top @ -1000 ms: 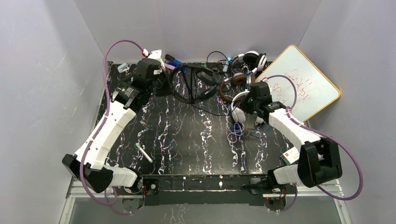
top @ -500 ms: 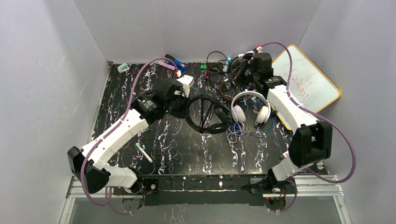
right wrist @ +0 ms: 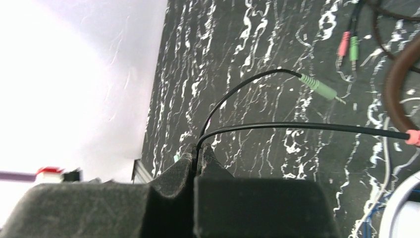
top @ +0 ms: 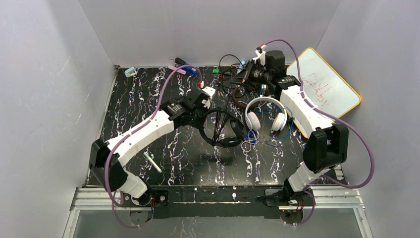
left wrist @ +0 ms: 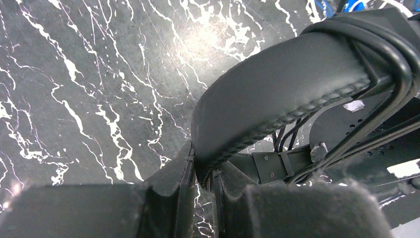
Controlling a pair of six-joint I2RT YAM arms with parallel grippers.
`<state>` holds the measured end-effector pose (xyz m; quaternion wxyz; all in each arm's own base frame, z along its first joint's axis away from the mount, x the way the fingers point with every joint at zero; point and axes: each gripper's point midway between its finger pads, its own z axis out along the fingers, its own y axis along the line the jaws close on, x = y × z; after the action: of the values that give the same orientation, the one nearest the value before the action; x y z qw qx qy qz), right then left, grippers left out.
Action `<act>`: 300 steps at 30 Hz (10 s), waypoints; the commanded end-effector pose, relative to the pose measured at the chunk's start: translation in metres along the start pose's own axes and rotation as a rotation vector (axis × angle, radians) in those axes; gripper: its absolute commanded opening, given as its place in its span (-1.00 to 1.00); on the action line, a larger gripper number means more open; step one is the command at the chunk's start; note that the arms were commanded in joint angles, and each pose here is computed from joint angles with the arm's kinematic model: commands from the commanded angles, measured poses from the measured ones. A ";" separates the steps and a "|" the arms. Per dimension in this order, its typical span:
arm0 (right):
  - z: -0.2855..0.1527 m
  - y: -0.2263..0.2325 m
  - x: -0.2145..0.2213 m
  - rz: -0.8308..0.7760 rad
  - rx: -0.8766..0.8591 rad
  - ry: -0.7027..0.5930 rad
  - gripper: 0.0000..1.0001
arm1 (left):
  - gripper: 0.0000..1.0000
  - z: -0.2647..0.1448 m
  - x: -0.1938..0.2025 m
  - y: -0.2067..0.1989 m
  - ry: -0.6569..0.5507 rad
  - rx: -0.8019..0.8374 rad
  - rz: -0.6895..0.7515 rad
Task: Wrap the headphones
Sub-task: Wrap the headphones cable around the headphones, then place the headphones at the corner of the board.
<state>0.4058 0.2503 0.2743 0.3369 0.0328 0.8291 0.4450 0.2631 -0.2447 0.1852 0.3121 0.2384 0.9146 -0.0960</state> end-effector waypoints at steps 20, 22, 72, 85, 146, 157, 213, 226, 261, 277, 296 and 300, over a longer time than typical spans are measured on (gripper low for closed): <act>-0.070 0.086 0.054 -0.241 -0.524 -0.001 -0.97 | -1.00 0.030 0.015 -0.056 0.217 0.195 -0.136; -0.077 0.092 0.063 -0.272 -0.571 0.016 -0.97 | -1.00 0.031 0.015 -0.057 0.226 0.193 -0.160; -0.089 0.051 0.225 -0.596 -0.535 0.367 0.05 | -1.00 -0.025 -0.071 0.017 -0.246 -0.134 -0.334; -0.099 0.071 0.188 -0.490 -0.478 0.092 0.14 | -1.00 -0.030 -0.062 0.041 -0.356 -0.232 -0.509; -0.032 0.104 0.173 -1.101 -0.425 -0.314 -0.39 | -1.00 -0.048 -0.079 0.020 -0.391 -0.094 -0.595; -0.048 0.097 0.201 -0.888 -0.399 -0.053 -0.97 | -1.00 -0.053 -0.078 0.044 -0.426 -0.221 -0.564; -0.046 -0.019 0.219 -0.537 0.034 0.005 -0.20 | -0.98 -0.039 -0.057 0.040 -0.323 -0.154 -0.639; -0.064 -0.008 0.225 -0.594 -0.070 -0.003 0.73 | -0.97 -0.029 -0.015 0.103 -0.212 -0.274 -0.721; -0.074 0.016 0.233 -0.649 -0.207 0.038 0.84 | -0.85 0.037 0.072 0.292 0.155 -0.236 -1.267; -0.087 0.012 0.225 -0.637 -0.157 0.008 0.84 | -0.13 0.065 0.120 0.369 0.257 -0.346 -1.380; -0.077 0.020 0.175 -0.667 -0.003 -0.127 0.91 | 0.97 -0.025 0.070 0.300 -0.086 -0.402 -1.217; -0.078 0.014 0.163 -0.653 0.080 -0.142 0.97 | 0.97 -0.016 0.056 0.266 -0.125 -0.340 -1.031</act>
<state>0.2111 0.2679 0.1982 0.4812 -0.2260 0.7904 0.3044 0.3512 0.0399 0.1595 0.2902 -0.3681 0.8777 -0.0999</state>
